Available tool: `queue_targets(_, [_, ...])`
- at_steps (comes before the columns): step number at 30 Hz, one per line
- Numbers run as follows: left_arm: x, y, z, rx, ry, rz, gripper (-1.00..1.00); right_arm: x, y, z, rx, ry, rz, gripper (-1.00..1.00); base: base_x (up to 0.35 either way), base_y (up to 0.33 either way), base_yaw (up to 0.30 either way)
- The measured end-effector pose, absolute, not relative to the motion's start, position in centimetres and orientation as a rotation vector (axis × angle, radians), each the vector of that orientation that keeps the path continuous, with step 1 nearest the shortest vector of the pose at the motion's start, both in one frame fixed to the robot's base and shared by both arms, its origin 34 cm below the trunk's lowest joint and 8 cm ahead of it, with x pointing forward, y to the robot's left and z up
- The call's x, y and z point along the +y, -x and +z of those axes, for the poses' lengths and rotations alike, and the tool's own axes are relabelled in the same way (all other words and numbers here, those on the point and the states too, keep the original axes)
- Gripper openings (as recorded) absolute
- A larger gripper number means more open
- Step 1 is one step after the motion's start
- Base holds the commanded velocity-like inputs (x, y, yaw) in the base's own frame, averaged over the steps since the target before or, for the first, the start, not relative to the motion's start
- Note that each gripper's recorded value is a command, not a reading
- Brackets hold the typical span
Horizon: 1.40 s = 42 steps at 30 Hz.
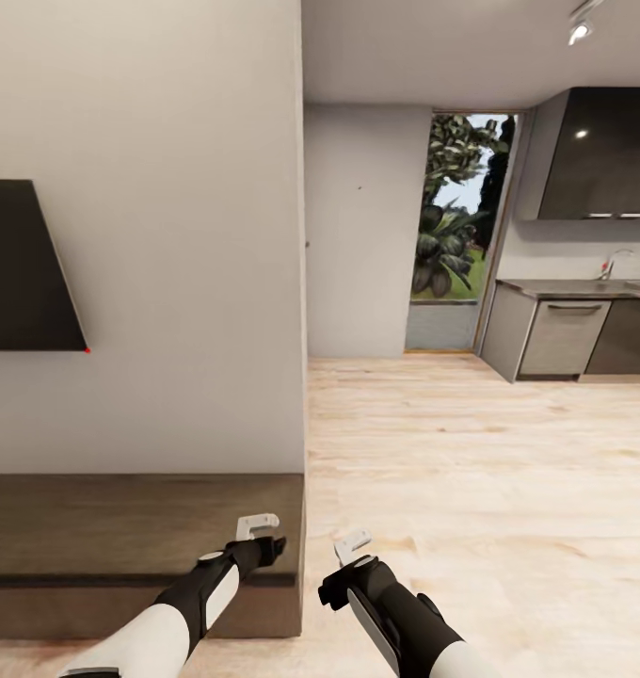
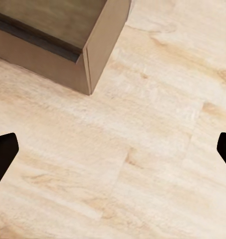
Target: Place each of the two pumpkins and all three candles from the living room inside a cabinet in the living room (use any cabinet), then make sure every cabinet is closed, and position the cauldron so it is next to a table in the living room.
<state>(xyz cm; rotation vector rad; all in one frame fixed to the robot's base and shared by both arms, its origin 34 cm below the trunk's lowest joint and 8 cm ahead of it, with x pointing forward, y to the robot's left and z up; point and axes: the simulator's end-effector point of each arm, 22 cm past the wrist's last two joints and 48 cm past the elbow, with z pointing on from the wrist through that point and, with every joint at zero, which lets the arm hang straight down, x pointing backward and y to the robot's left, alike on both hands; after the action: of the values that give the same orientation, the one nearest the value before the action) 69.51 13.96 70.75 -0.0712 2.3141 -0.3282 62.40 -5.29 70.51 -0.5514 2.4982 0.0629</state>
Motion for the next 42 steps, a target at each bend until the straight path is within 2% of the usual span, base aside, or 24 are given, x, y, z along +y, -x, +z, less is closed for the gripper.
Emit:
queue_targets(7, [13.4, -69.7, 71.2, 2.290, 0.085, -0.375, 1.00, -5.3, -62.4, 70.5, 2.498, 0.551, 0.063, 1.00, 0.042, 0.007, 0.000])
queue_targets(12, [13.9, -68.6, 71.5, 2.228, 0.152, -0.624, 1.00, -5.3, -62.4, 70.5, 2.498, 0.550, 0.064, 1.00, 0.006, 0.001, 0.000])
queue_targets(19, [16.3, -67.8, 72.1, 2.149, 0.249, -0.787, 1.00, -4.6, -62.2, 70.6, 2.517, 0.494, 0.130, 1.00, 0.001, 0.000, 0.000])
queue_targets(33, [22.6, -64.2, 70.4, 2.062, 0.494, -0.905, 1.00, -3.9, -61.9, 70.7, 2.534, 0.443, 0.193, 1.00, 0.000, 0.000, 0.000])
queue_targets(42, [23.6, -63.7, 70.3, 2.038, 0.532, -0.917, 1.00, -3.8, -61.9, 70.7, 2.535, 0.442, 0.195, 1.00, 0.000, 0.000, 0.000])
